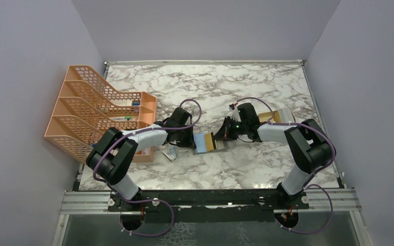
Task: Put the credit cards into the card holder
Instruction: Insert the credit card into the card holder.
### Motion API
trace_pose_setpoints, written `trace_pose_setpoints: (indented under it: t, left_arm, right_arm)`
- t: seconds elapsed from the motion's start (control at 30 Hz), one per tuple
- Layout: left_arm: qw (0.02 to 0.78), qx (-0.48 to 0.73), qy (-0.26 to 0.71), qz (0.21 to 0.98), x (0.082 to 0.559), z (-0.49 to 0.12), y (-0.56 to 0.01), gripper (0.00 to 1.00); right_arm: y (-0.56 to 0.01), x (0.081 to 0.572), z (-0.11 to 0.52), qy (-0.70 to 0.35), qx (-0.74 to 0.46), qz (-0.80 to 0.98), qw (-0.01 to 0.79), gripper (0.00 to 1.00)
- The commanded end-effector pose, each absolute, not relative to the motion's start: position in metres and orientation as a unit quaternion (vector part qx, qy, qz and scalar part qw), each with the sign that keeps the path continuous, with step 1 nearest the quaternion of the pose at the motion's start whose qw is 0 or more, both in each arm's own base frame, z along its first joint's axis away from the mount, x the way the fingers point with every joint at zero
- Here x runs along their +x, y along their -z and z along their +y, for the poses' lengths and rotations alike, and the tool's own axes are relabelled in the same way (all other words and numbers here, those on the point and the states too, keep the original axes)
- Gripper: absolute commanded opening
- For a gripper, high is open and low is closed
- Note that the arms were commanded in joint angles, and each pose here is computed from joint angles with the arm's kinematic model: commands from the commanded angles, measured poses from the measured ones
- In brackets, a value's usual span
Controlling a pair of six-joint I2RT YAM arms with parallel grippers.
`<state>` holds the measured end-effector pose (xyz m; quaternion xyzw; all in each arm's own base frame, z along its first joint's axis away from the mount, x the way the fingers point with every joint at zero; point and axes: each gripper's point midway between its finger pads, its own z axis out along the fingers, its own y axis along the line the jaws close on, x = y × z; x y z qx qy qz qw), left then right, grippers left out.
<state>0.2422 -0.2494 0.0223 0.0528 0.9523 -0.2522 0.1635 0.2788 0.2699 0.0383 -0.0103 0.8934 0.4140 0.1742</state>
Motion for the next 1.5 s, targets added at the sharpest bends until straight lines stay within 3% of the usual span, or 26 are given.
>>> trace_pose_setpoints:
  t: [0.0,0.3,0.47,0.63,1.13,1.47]
  left_arm:
    - [0.171,0.046,0.220,0.959,0.245,-0.238,-0.017,0.00]
    - [0.163,0.034,0.242,0.956,0.241,-0.244,-0.014,0.01]
    - [0.162,0.032,0.251,0.954,0.241,-0.248,-0.016,0.01]
    - [0.163,0.033,0.256,0.952,0.241,-0.249,-0.019,0.01]
    - [0.161,0.032,0.266,0.950,0.239,-0.252,-0.020,0.01]
    - [0.162,0.034,0.267,0.949,0.240,-0.253,-0.019,0.01]
  right_arm:
    - [-0.032,0.277,0.272,-0.425,-0.005,0.889,0.169,0.01]
    - [-0.031,0.276,0.271,-0.427,0.008,0.888,0.171,0.02]
    - [-0.029,0.273,0.271,-0.423,0.012,0.891,0.166,0.18]
    - [-0.031,0.279,0.259,-0.380,0.016,0.907,0.180,0.25]
    - [-0.030,0.267,0.264,-0.374,0.012,0.911,0.173,0.31]
    - [-0.035,0.266,0.290,-0.387,-0.013,0.906,0.172,0.25]
